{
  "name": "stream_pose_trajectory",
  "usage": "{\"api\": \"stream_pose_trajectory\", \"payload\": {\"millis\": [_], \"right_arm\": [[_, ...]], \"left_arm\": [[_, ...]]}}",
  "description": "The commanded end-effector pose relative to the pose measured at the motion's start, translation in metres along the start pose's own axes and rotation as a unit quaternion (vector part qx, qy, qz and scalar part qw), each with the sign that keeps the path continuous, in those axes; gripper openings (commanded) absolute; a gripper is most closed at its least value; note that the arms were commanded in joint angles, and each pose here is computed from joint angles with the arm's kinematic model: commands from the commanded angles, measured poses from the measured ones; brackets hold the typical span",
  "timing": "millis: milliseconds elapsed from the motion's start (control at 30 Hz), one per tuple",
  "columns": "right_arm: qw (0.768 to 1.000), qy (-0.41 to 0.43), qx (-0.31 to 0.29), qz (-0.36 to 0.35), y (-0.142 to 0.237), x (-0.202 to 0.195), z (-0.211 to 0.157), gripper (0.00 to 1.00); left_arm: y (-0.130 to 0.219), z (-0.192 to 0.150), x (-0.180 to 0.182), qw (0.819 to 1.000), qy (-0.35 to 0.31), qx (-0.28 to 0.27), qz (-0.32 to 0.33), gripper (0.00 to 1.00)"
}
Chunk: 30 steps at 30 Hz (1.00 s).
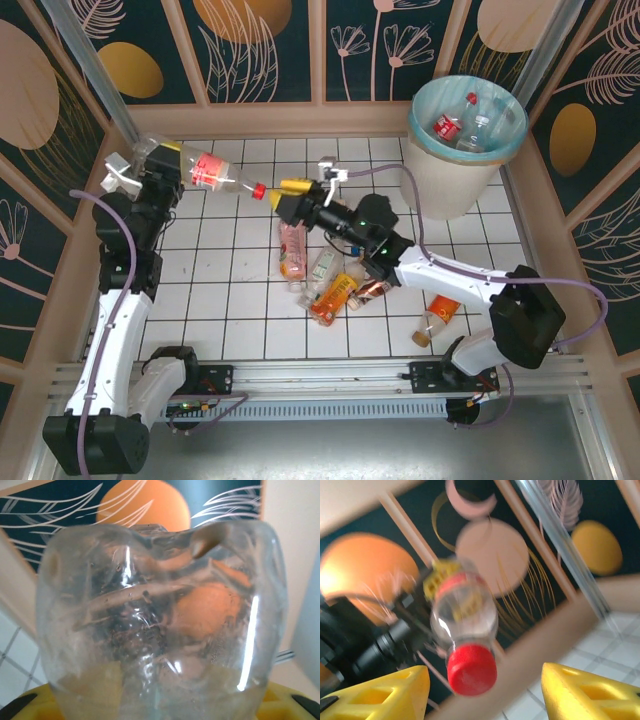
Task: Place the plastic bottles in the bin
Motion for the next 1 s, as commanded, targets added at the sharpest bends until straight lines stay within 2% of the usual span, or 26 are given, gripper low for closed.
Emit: {"api": "stream_pose_trajectory", "payload": {"millis": [0,167,300,433,567,700,967], "right_arm": [[0.979,0.013,-0.163,0.12,0.018,0.049,0.071,0.59],[0.957,0.032,-0.23,0.171,0.013,0.07,0.093,0.59],[0.947,0.03,-0.248,0.201,-0.005,0.087,0.092,0.59],[0.946,0.015,-0.254,0.199,-0.029,0.096,0.086,0.58],[0.948,0.005,-0.244,0.202,-0.047,0.105,0.08,0.55],[0.944,0.004,-0.251,0.213,-0.05,0.115,0.076,0.54],[0.946,-0.007,-0.254,0.202,-0.057,0.11,0.075,0.55]], "left_arm": [[0.012,0.007,-0.066,0.992,0.032,-0.017,-0.125,0.46],[0.029,0.005,-0.121,0.976,0.015,-0.014,-0.218,0.47],[0.046,0.006,-0.15,0.962,0.014,-0.021,-0.272,0.48],[0.054,0.003,-0.169,0.955,0.002,-0.016,-0.295,0.48],[0.059,0.004,-0.168,0.954,0.008,-0.02,-0.3,0.48],[0.06,0.005,-0.162,0.955,0.011,-0.025,-0.294,0.47],[0.054,0.005,-0.144,0.96,0.025,-0.024,-0.279,0.47]]}}
Point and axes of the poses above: each hand's point on the last joint's axis, 136 mm out from that joint toward the fingers, its own y axis back along the fingers, its own x axis along the line the jaws close on, z = x × y, the point moved 3 cm from there along y, back along the fingers, and after that the axes turned 7 degrees about y, right-handed, at the moved point
